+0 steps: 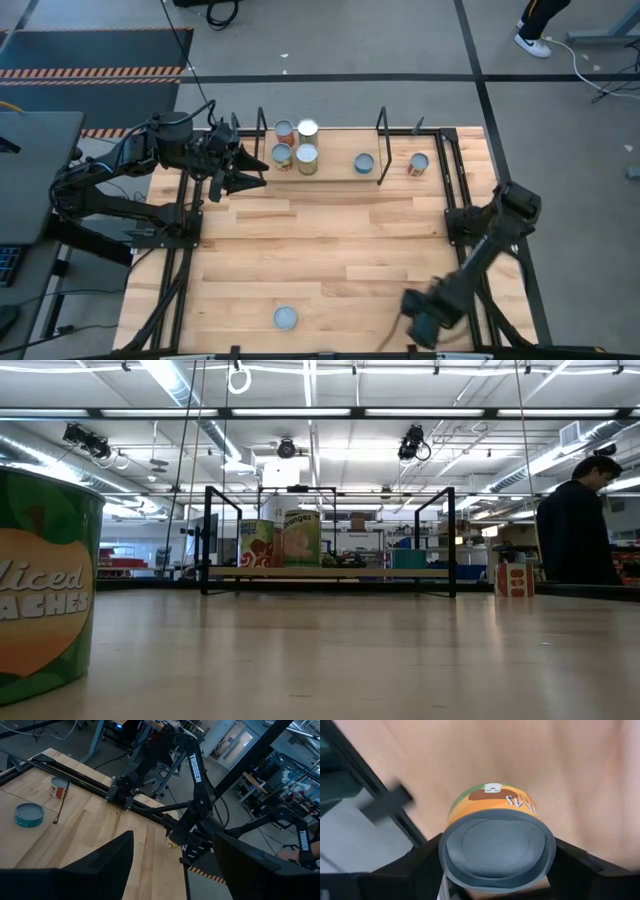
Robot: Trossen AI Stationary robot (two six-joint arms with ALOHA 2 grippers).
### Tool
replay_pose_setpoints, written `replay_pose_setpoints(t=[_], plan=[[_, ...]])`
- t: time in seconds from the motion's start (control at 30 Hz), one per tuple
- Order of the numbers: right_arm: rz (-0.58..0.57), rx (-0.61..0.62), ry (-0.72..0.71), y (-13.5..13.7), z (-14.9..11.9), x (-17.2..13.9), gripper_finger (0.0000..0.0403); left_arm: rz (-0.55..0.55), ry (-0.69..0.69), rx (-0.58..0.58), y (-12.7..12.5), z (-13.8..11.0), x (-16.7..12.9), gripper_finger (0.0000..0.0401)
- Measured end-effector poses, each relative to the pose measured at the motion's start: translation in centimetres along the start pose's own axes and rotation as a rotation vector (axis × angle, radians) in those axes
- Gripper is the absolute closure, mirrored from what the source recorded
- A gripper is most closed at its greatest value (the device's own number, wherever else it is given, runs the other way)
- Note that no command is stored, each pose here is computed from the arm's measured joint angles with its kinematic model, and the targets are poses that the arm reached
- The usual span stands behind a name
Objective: Pick and place cans onto a shelf
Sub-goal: Put the canned mushrooms on the shelf
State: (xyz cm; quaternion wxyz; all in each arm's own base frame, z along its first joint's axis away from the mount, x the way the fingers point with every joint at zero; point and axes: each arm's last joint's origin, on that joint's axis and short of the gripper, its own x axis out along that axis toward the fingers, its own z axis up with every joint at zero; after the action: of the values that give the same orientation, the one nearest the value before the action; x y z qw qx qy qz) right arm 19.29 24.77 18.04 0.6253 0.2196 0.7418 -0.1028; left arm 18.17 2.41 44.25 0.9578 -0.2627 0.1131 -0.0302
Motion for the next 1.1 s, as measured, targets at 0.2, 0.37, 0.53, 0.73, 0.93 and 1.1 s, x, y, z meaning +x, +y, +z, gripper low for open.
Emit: replay_pose_setpoints(t=[0.2, 0.37, 0.53, 0.73, 0.93, 1.1], plan=[[0.008, -0.254, -0.171, -0.9, 7.6, -6.1, 0.0109, 0.0, 0.0, 0.0, 0.0, 0.0, 0.0, 0.0126], [-0.047, -0.421, -0.325, -4.0, 13.9, -11.0, 0.0108, 0.0, 0.0, 0.0, 0.0, 0.0, 0.0, 0.0126], [-0.131, -0.477, -0.456, -8.0, 18.9, -16.6, 0.0108, 0.0, 0.0, 0.0, 0.0, 0.0, 0.0, 0.0126], [-0.299, -0.503, -0.48, -13.2, 25.2, -20.1, 0.0108, 0.0, 0.0, 0.0, 0.0, 0.0, 0.0, 0.0126], [-0.408, -0.495, -0.478, -19.8, 29.4, -22.6, 0.0107, 0.0, 0.0, 0.0, 0.0, 0.0, 0.0, 0.0126], [-0.472, -0.432, -0.434, -26.5, 31.0, -23.0, 0.0107, 0.0, 0.0, 0.0, 0.0, 0.0, 0.0, 0.0126]])
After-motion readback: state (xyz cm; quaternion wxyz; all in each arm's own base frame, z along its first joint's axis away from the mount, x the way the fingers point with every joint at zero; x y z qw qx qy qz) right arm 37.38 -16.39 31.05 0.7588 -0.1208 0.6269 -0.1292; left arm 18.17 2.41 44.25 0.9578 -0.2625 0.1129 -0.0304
